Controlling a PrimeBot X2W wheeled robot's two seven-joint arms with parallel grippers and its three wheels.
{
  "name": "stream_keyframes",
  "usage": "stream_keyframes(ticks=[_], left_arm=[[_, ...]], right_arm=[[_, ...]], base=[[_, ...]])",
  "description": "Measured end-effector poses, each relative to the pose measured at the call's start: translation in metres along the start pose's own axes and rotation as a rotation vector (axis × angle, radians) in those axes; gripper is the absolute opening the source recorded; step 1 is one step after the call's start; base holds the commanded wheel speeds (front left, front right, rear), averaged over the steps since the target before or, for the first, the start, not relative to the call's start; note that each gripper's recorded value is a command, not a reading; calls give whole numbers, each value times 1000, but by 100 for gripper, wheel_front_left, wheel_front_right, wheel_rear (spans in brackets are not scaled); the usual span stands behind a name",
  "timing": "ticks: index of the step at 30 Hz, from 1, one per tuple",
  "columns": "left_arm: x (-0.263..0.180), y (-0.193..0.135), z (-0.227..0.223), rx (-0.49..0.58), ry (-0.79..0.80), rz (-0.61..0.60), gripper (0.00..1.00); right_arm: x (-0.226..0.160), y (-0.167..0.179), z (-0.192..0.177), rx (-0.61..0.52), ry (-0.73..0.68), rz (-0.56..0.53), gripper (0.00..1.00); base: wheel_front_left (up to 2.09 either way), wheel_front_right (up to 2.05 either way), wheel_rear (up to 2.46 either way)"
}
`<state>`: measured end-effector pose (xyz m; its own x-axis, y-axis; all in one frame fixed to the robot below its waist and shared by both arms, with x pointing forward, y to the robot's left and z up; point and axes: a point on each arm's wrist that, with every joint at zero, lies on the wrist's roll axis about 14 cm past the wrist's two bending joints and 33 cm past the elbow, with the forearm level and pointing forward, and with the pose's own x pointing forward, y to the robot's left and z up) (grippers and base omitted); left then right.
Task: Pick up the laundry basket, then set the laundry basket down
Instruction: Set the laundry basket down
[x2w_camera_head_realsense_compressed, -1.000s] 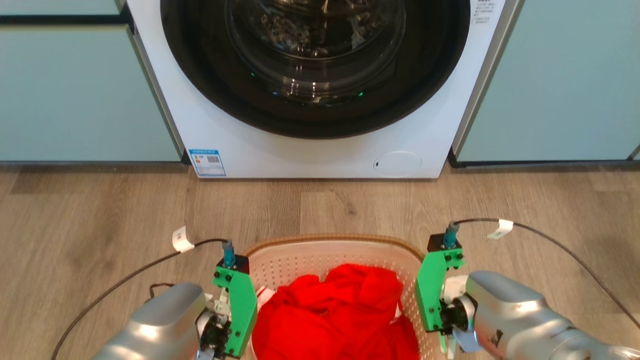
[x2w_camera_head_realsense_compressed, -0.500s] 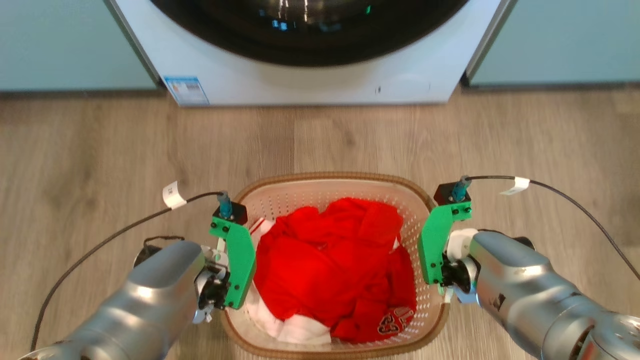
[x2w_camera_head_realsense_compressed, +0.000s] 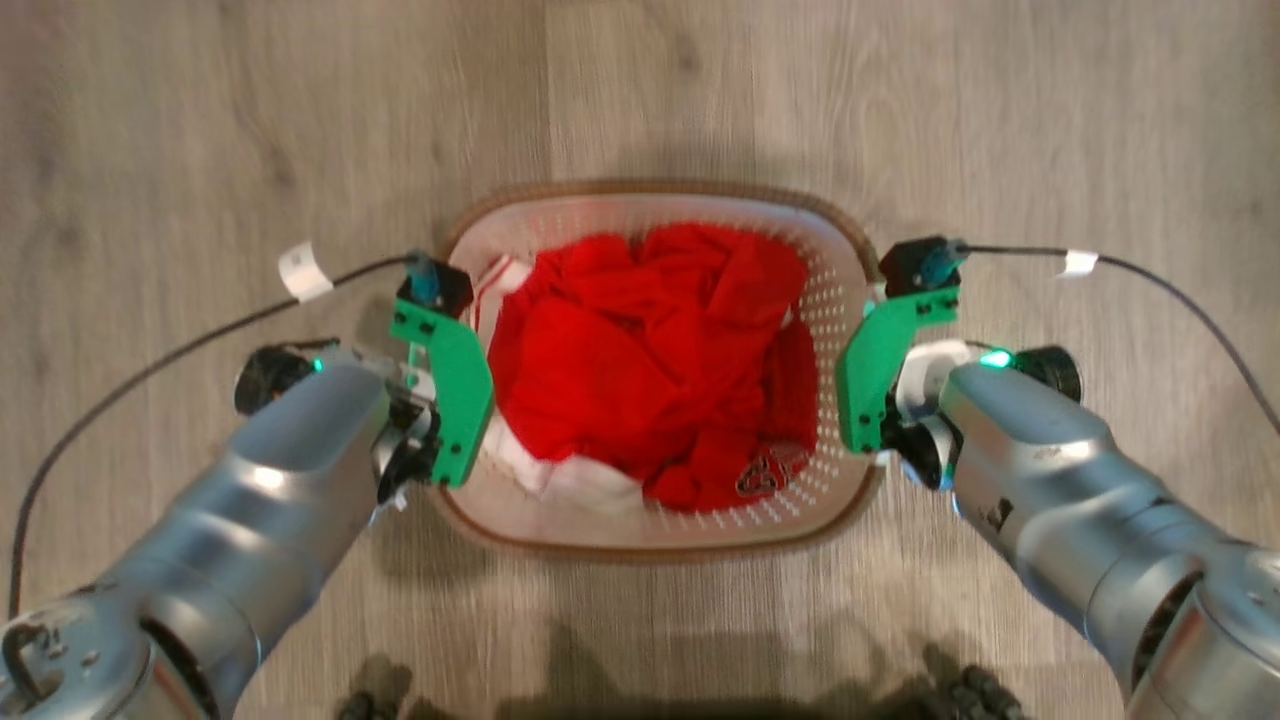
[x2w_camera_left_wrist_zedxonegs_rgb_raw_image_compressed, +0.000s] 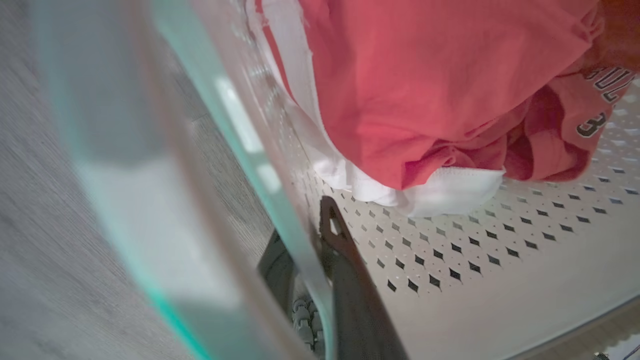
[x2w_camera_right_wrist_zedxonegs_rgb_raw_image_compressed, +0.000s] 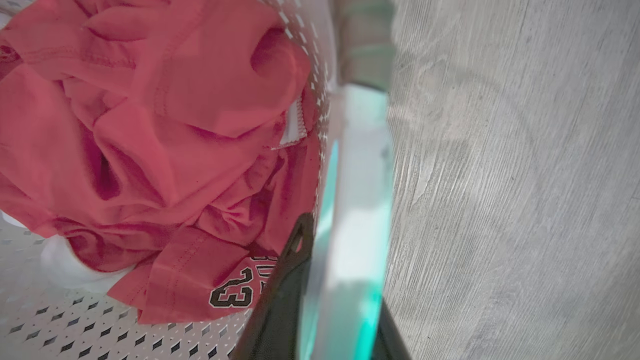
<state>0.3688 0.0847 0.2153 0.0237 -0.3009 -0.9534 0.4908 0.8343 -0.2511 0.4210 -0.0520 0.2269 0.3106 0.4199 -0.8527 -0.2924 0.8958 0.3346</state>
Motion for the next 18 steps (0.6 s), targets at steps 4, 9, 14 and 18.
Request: stream_keyframes(ticks=[4, 9, 14, 18], left_arm=[[26, 7, 1, -3, 24, -15, 0], [49, 7, -7, -13, 50, -36, 0], [71, 9, -17, -22, 48, -45, 0], [80, 19, -6, -25, -3, -25, 0]], right_arm=[[24, -12, -8, 16, 17, 0, 0], [42, -22, -22, 23, 50, -2, 0], [61, -28, -33, 33, 68, 3, 0], [73, -33, -21, 32, 24, 1, 0]], base=[[0, 0, 0], [0, 0, 0], [0, 0, 0], [0, 0, 0]])
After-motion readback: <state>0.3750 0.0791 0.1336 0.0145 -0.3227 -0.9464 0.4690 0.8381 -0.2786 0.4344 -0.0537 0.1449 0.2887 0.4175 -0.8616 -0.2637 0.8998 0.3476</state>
